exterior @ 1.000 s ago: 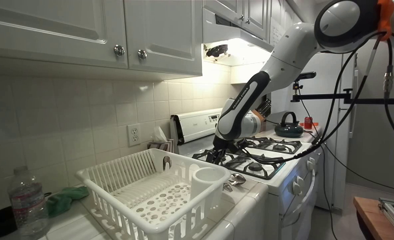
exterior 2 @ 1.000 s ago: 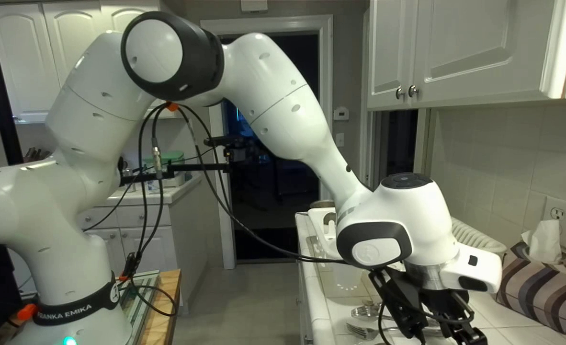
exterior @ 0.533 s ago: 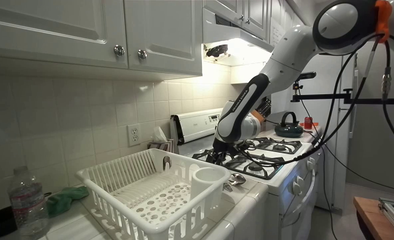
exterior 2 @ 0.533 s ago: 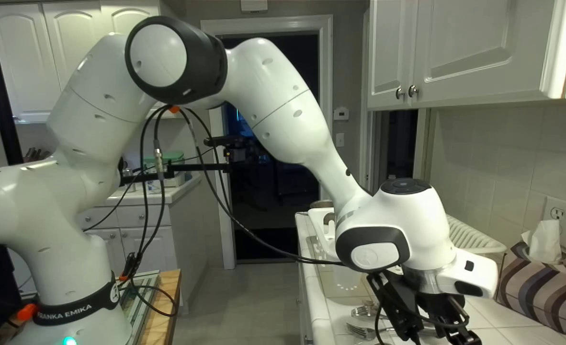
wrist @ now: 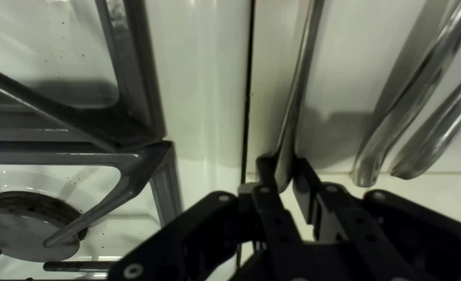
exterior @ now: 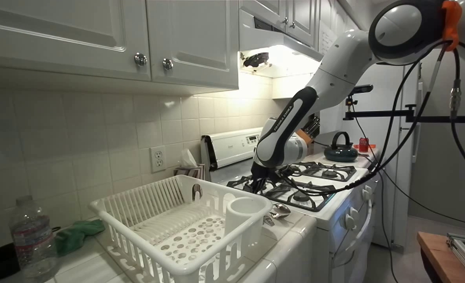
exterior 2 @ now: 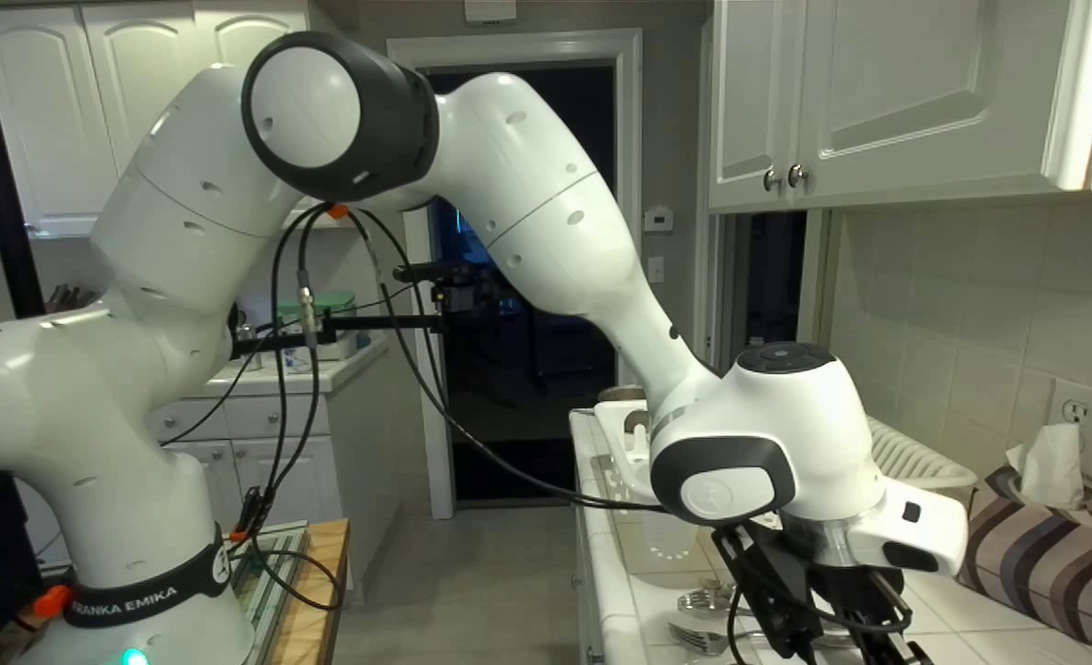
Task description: Put one silver spoon and silver fork on the dishrack.
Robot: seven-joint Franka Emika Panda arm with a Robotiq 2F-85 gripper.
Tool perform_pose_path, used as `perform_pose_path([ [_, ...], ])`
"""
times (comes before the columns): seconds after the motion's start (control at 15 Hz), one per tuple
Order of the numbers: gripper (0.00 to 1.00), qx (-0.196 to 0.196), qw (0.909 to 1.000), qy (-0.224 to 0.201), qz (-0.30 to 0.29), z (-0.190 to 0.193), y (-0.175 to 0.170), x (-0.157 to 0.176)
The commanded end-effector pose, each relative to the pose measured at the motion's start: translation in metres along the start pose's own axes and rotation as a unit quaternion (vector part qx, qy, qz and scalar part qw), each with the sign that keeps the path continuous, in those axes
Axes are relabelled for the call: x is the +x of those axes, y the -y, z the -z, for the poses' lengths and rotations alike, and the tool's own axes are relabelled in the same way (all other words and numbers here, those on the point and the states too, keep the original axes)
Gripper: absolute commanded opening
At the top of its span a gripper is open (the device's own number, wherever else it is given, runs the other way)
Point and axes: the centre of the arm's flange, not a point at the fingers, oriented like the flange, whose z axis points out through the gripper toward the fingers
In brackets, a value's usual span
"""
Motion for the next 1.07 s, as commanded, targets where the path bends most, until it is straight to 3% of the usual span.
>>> perform_pose_path([
  [0.0, 0.03, -0.004, 1.0000, -0.003, 0.001, -0.009, 0.007, 0.005],
  [0.47, 0.04, 0.001, 1.0000, 0.002, -0.002, 0.010, 0.008, 0.008],
  [1.0, 0.04, 0.020, 0.9997, -0.013, -0.009, 0.094, 0.007, 0.026],
])
